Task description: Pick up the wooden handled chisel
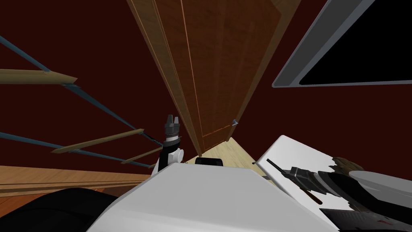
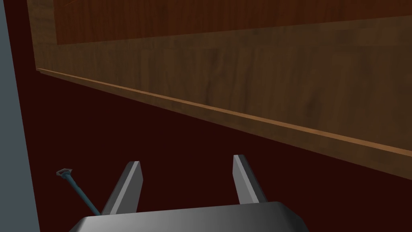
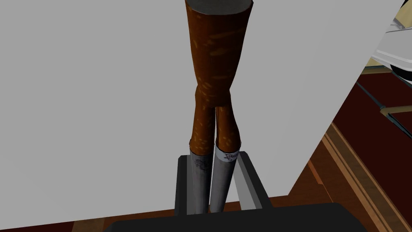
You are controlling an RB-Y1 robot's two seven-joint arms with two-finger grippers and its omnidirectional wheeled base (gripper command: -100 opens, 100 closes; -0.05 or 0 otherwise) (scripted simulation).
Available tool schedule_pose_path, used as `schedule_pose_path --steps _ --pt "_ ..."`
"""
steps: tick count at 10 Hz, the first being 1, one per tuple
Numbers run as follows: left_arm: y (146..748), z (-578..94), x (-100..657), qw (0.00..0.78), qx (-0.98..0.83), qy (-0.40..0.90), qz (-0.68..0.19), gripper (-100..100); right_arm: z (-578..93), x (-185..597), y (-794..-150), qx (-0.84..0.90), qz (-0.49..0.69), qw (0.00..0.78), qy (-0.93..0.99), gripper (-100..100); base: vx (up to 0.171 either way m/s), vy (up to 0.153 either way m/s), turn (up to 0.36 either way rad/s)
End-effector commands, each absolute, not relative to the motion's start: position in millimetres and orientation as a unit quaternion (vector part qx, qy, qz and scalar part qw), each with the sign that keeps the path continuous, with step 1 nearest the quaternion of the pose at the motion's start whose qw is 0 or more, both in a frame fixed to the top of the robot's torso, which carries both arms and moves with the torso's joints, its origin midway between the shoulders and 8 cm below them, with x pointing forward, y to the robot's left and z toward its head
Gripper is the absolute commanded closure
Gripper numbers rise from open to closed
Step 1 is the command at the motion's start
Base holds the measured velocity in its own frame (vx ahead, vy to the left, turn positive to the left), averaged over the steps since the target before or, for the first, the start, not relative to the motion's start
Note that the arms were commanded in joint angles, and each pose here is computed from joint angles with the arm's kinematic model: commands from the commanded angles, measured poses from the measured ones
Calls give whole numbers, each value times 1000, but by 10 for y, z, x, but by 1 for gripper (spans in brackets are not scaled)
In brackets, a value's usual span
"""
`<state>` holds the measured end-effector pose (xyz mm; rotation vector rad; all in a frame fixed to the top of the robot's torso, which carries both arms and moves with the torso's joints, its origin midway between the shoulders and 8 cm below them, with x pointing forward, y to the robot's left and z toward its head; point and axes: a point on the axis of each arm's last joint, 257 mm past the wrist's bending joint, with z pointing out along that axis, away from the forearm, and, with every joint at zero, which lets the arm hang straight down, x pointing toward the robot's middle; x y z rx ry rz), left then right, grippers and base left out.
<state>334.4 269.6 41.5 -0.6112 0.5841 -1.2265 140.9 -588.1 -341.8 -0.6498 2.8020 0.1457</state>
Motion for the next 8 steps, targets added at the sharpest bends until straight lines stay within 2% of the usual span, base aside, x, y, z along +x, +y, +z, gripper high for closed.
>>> schedule_pose_path --steps 1,3,4,5,7,8 --pt "2696 415 3344 735 -278 266 -558 0 -3418 1409 -5881 -224 50 130 965 100 0 0 0" --pt "2696 415 3344 735 -278 266 -558 0 -3418 1410 -5882 -224 50 130 965 100 0 0 0" --pt "2696 415 3344 735 -278 266 -558 0 -3418 1411 -5881 -224 50 131 965 0 0 0 0" --pt "2696 415 3344 735 -278 266 -558 0 -3326 1497 -5883 -230 50 128 963 100 -6 12 -107" --pt "2696 415 3344 735 -278 266 -558 0 -3297 1515 -5887 -232 49 128 963 100 -7 14 -59" --pt "2696 415 3344 735 -278 266 -558 0 -3290 1521 -5885 -232 49 128 963 0 0 0 0"
